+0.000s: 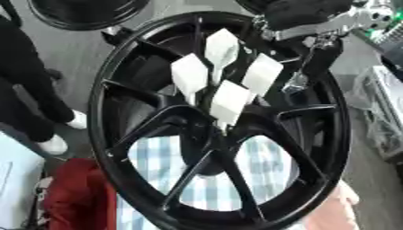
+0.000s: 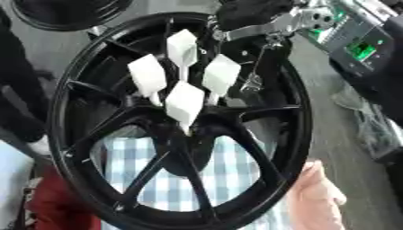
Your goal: Pull the pin out of the wheel hub.
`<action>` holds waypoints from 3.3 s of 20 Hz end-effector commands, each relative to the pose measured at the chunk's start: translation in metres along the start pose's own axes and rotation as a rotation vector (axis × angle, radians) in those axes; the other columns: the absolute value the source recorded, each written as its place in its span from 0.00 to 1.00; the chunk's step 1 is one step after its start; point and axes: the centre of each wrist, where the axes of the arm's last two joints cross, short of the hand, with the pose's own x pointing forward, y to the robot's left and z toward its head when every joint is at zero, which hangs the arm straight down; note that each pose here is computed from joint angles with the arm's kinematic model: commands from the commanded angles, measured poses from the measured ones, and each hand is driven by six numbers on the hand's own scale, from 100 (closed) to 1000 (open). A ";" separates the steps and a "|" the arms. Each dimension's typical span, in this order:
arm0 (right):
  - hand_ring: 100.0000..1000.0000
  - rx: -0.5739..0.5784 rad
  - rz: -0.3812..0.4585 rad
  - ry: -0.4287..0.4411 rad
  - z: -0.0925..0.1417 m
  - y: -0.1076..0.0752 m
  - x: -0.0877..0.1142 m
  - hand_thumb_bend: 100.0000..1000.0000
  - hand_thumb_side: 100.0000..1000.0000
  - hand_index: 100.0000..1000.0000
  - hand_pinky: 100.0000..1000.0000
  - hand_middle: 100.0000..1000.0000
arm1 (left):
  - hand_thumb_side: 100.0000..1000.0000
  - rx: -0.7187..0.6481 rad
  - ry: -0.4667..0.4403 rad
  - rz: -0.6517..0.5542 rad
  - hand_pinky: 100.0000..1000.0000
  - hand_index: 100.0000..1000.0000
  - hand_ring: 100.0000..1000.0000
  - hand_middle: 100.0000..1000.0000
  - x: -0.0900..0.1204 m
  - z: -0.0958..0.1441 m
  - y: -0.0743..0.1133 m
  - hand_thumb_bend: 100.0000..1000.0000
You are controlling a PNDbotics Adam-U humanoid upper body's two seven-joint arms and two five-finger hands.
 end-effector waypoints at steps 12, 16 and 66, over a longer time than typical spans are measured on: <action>0.56 -0.046 0.004 0.032 0.013 -0.017 0.000 0.32 0.00 0.50 0.62 0.44 | 0.66 -0.006 -0.029 -0.018 0.76 0.74 0.79 0.80 0.007 -0.003 0.004 0.10; 0.56 -0.066 0.001 0.044 0.018 -0.021 0.001 0.31 0.00 0.49 0.62 0.44 | 0.67 -0.007 -0.028 -0.020 0.76 0.74 0.79 0.80 0.007 -0.003 0.004 0.10; 0.84 -0.253 -0.351 1.210 0.336 0.137 -0.004 0.58 0.27 0.86 0.82 0.80 | 0.66 0.075 -0.036 -0.053 0.76 0.73 0.79 0.80 0.008 -0.003 0.024 0.09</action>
